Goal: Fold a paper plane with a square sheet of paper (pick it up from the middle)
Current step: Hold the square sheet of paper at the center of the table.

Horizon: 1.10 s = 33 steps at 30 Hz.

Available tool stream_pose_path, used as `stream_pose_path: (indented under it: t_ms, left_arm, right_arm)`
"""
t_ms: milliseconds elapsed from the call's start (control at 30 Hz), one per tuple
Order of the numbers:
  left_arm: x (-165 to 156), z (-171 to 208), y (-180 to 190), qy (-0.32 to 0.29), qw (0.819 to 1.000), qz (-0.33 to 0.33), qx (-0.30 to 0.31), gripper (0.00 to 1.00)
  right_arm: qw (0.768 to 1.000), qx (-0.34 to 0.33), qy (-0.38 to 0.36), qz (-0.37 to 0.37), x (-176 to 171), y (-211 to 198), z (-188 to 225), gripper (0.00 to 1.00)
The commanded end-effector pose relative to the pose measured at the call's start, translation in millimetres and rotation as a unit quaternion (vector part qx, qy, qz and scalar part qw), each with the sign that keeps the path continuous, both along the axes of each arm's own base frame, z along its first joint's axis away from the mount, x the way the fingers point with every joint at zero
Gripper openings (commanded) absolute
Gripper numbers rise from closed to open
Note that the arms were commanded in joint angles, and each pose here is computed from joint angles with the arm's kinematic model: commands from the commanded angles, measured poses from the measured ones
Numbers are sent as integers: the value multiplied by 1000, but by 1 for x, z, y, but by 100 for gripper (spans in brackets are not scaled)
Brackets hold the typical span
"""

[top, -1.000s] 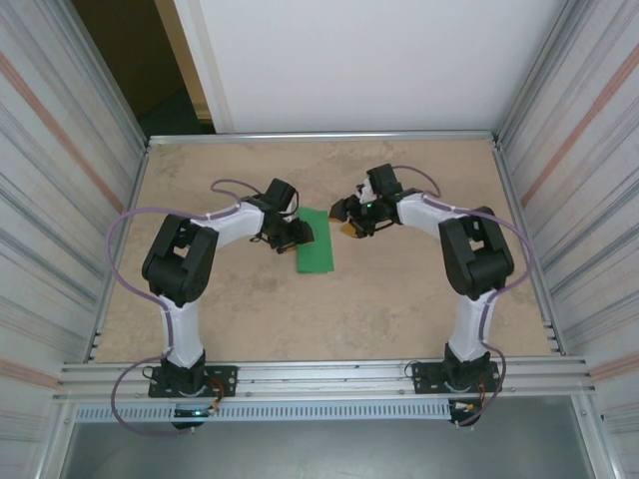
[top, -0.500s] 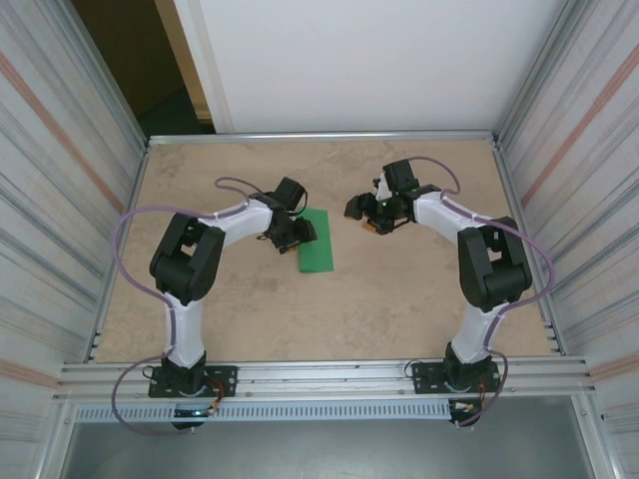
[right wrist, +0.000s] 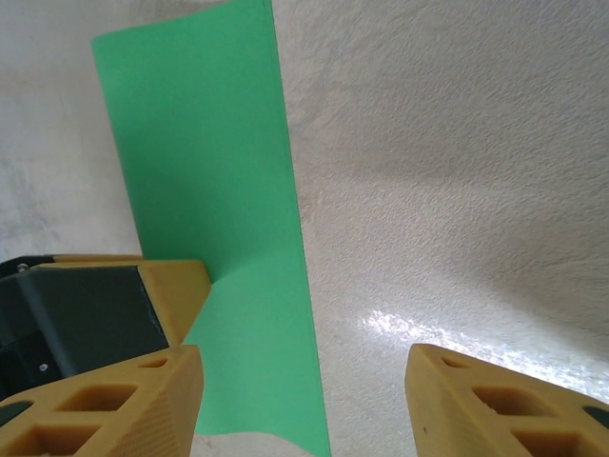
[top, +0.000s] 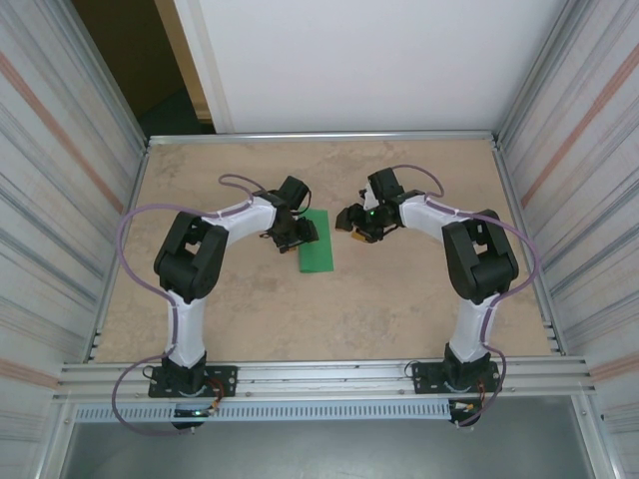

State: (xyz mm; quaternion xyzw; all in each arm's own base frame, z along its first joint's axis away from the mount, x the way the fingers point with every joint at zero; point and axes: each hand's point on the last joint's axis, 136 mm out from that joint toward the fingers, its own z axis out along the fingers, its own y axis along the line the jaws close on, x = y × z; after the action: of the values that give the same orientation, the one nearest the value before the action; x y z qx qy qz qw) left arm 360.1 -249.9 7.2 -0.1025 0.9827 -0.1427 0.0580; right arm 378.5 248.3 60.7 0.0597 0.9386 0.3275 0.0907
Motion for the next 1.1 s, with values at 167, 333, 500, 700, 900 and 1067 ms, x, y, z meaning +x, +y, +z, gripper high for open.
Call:
stream_pose_path:
  t_ms: [167, 333, 500, 700, 900, 1067]
  left_arm:
    - [-73, -105, 38, 150, 983, -24, 107, 60]
    - [-77, -110, 40, 160, 980, -23, 114, 60]
    - [-78, -110, 47, 167, 977, -13, 132, 60]
    - [-79, -112, 48, 172, 976, -11, 131, 60]
    - [-81, -114, 49, 177, 975, -14, 131, 60]
    - [-81, -114, 48, 177, 976, -17, 130, 60]
  right_arm:
    - [1000, 13, 7, -16, 10, 5, 1, 57]
    - [1000, 25, 7, -7, 11, 10, 0, 56]
    - [999, 41, 6, 3, 11, 15, 2, 55]
    - [997, 68, 7, 19, 9, 27, 5, 55]
    - [995, 88, 14, 35, 7, 35, 4, 48]
    - [994, 94, 28, 49, 5, 43, -3, 32]
